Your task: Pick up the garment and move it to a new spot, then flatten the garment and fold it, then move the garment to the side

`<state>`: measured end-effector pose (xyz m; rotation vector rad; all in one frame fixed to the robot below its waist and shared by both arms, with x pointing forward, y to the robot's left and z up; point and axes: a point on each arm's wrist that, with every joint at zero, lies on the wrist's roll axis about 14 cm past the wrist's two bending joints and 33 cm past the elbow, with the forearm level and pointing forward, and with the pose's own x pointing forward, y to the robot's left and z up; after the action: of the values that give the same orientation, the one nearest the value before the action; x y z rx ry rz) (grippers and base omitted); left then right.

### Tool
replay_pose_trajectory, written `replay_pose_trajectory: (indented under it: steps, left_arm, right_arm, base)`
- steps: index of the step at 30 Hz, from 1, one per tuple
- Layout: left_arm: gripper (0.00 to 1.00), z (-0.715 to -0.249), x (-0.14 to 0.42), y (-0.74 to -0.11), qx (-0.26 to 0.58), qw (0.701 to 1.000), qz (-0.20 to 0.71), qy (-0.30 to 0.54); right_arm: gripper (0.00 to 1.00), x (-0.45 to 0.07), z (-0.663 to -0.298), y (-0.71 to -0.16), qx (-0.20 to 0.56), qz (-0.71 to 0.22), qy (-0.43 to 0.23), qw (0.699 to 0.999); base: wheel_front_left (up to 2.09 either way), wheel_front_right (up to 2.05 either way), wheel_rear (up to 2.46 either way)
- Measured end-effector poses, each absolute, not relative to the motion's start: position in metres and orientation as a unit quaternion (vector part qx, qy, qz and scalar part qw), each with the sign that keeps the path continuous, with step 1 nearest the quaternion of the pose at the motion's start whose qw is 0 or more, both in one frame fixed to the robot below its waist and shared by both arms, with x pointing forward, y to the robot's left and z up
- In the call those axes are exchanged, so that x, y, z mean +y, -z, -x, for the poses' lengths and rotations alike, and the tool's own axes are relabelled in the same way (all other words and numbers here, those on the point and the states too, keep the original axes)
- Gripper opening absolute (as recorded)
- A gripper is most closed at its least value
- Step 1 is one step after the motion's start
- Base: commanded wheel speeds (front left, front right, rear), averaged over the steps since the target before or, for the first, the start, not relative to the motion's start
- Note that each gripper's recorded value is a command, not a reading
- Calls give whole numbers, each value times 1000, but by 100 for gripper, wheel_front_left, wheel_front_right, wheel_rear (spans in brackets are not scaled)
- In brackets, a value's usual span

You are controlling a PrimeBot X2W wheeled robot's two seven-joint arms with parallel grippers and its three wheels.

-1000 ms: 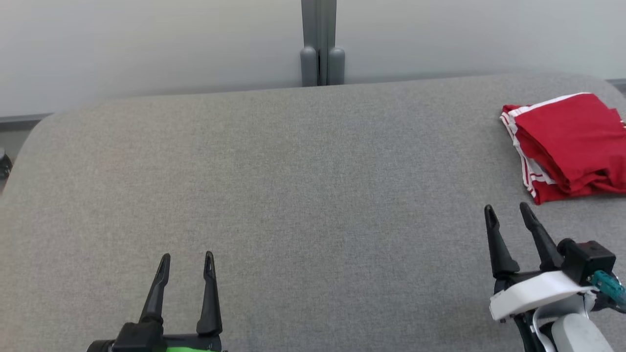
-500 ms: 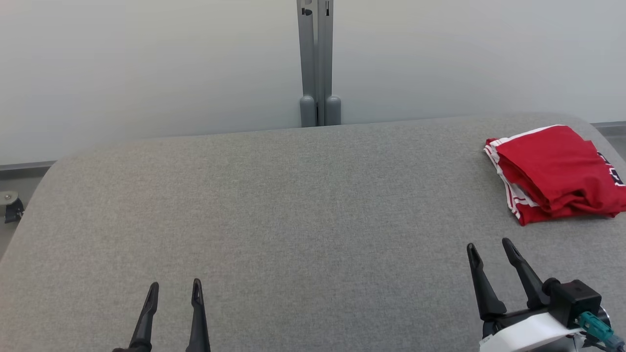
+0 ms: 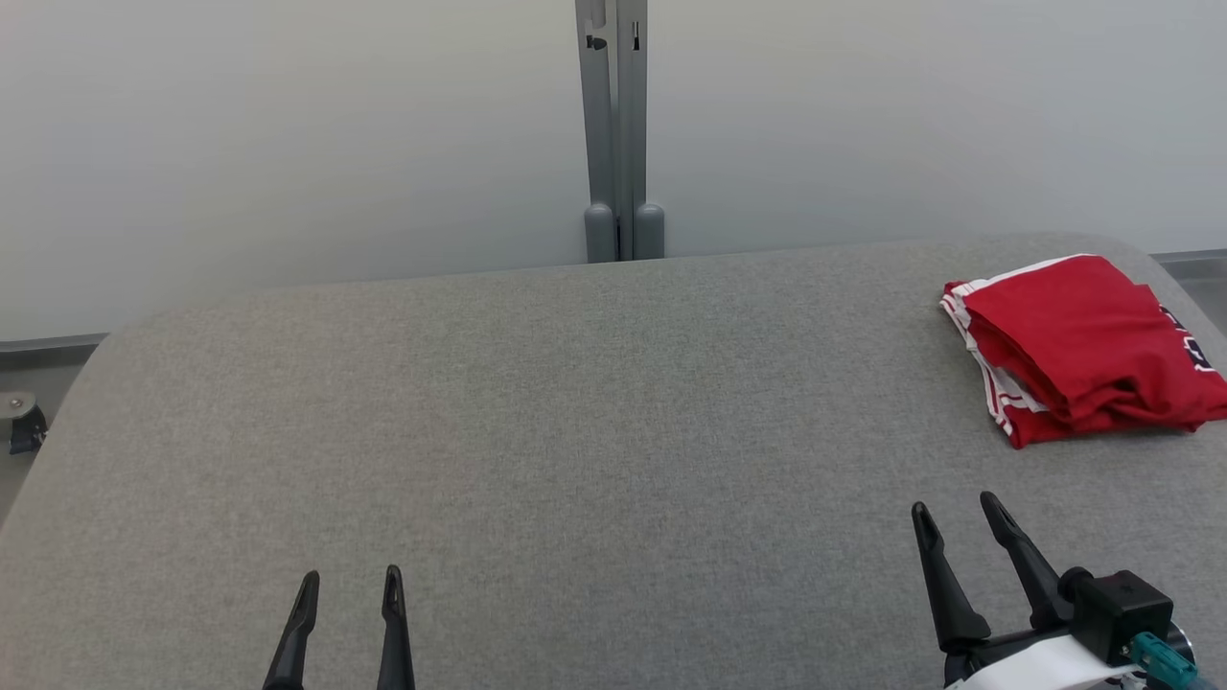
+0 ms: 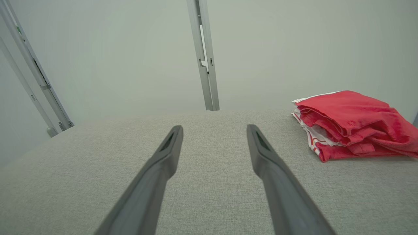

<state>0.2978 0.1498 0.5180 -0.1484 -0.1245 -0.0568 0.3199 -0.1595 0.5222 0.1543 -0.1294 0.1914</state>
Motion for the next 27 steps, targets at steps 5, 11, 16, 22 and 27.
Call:
replay_pose_trajectory:
  steps: [5,11,16,22,27]
  left_arm:
    - [100,-296,149,-517,-61,995,75,31]
    - [0,-294,148,-504,-41,996,77,31]
    - [0,-296,152,-499,-25,992,124,19]
    - [0,-301,158,-495,-11,984,178,9]
    - [0,-307,162,-494,-5,976,220,3]
  right_arm:
    - [100,-158,-318,-523,-66,-77,-97,990]
    - [0,-157,-315,-510,-45,-84,-93,991]
    - [0,-162,-316,-503,-29,-129,-79,988]
    - [0,-168,-321,-502,-21,-182,-63,981]
    - [0,-173,-326,-503,-16,-220,-52,974]
  base:
    - [0,0,0]
    - [0,0,0]
    - [0,0,0]
    - [0,0,0]
    - [0,0,0]
